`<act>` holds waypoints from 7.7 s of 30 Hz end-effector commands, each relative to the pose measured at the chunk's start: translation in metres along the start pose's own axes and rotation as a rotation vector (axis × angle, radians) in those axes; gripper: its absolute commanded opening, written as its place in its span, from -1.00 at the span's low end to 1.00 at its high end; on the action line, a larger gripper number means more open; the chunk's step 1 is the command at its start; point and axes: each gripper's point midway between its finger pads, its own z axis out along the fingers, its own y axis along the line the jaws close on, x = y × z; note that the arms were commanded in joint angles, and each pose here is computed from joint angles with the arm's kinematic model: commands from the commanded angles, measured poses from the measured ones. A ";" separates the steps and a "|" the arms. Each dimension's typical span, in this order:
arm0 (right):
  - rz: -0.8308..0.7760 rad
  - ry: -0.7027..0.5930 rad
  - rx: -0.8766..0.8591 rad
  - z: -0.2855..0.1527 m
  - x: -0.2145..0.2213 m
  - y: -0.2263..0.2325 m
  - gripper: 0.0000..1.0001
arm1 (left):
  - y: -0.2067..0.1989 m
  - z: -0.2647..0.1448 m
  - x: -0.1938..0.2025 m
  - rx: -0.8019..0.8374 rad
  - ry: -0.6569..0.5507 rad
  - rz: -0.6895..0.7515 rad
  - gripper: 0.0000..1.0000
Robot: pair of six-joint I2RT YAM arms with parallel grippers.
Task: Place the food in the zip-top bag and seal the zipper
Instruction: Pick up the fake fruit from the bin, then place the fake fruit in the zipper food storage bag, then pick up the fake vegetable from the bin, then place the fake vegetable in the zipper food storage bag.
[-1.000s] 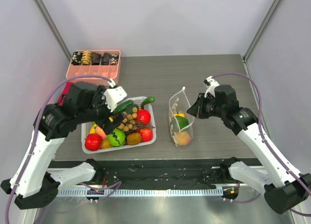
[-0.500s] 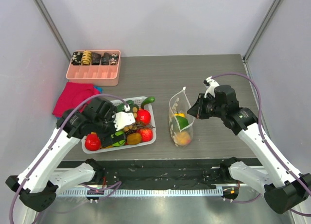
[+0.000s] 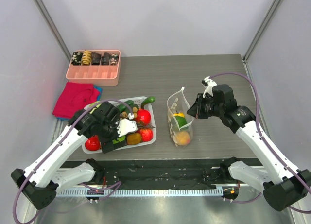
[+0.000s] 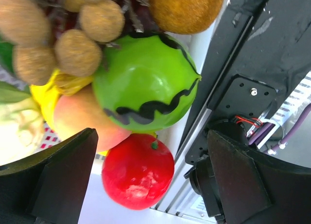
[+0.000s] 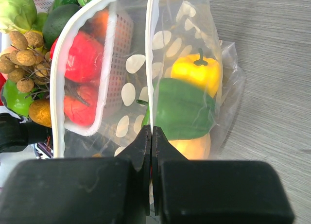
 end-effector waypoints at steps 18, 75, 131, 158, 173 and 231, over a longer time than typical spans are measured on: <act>-0.009 -0.035 -0.020 0.001 -0.015 0.007 -0.98 | -0.002 0.007 0.008 -0.077 -0.023 -0.007 1.00; -0.012 -0.021 -0.018 0.004 -0.010 0.005 -0.98 | -0.008 -0.031 -0.003 -0.122 -0.188 0.079 0.20; -0.021 -0.079 -0.002 -0.013 -0.025 0.010 -0.98 | 0.107 -0.086 -0.074 -0.374 -0.388 -0.507 0.99; -0.013 -0.052 0.007 -0.004 -0.021 0.006 -0.98 | 0.177 -0.009 0.027 -0.513 -0.005 -1.048 1.00; -0.012 -0.040 0.009 0.002 -0.018 0.003 -0.98 | 0.178 0.041 0.043 -0.509 0.150 -0.903 1.00; 0.028 -0.144 0.065 -0.011 -0.039 0.000 -0.98 | -0.003 0.006 -0.311 0.418 -0.530 -0.632 -0.04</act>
